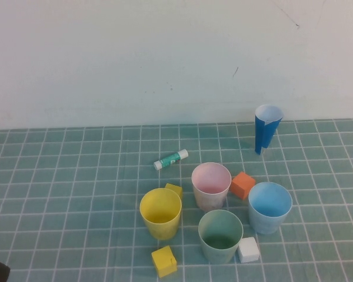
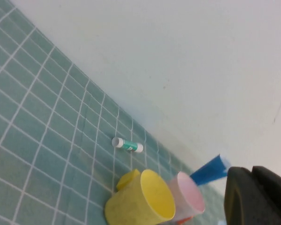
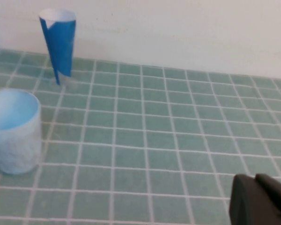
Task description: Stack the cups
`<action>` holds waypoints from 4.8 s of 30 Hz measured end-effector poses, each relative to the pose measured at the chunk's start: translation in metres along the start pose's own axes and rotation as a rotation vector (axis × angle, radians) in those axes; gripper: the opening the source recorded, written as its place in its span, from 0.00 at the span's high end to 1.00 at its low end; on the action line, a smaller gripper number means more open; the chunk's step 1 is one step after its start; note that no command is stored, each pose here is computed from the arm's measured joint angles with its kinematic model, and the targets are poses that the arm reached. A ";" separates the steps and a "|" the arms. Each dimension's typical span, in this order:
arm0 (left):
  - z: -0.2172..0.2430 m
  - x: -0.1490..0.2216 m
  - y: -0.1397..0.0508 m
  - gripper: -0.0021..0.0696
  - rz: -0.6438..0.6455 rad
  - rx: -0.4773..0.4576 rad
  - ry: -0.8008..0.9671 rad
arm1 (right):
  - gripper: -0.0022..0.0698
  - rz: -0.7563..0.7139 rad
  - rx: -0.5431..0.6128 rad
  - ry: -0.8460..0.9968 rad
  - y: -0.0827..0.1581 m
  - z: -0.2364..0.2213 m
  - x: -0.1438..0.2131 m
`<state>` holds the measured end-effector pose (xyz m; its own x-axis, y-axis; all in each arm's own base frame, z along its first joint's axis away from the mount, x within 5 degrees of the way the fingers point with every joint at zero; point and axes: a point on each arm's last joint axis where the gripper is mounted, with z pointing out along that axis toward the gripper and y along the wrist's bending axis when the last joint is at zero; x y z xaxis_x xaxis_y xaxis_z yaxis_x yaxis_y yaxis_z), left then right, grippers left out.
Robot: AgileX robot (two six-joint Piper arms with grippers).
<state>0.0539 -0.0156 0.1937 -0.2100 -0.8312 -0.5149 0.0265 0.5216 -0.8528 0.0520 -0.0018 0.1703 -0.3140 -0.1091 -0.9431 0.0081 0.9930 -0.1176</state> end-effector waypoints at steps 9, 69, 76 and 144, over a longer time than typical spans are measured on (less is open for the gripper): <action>0.007 -0.038 -0.080 0.97 0.610 -0.129 0.357 | 0.97 0.684 -0.225 -0.023 0.018 -0.002 -0.008; 0.340 0.086 -0.031 0.88 0.878 -0.463 1.274 | 0.97 0.576 -0.328 0.021 0.028 -0.005 -0.006; 0.329 0.060 -0.061 0.96 0.973 -0.433 1.219 | 0.97 0.576 -0.328 0.021 0.028 -0.005 -0.006; 0.257 0.076 -0.198 0.89 1.272 -0.051 0.980 | 0.85 0.456 -0.352 0.008 0.027 -0.018 -0.037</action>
<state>0.2834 -0.2318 0.3008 -0.5934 0.5538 -0.5841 0.6378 0.7662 0.0785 0.0470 0.0295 0.2079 -0.3601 0.3323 -0.8717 -0.1719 0.8948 0.4121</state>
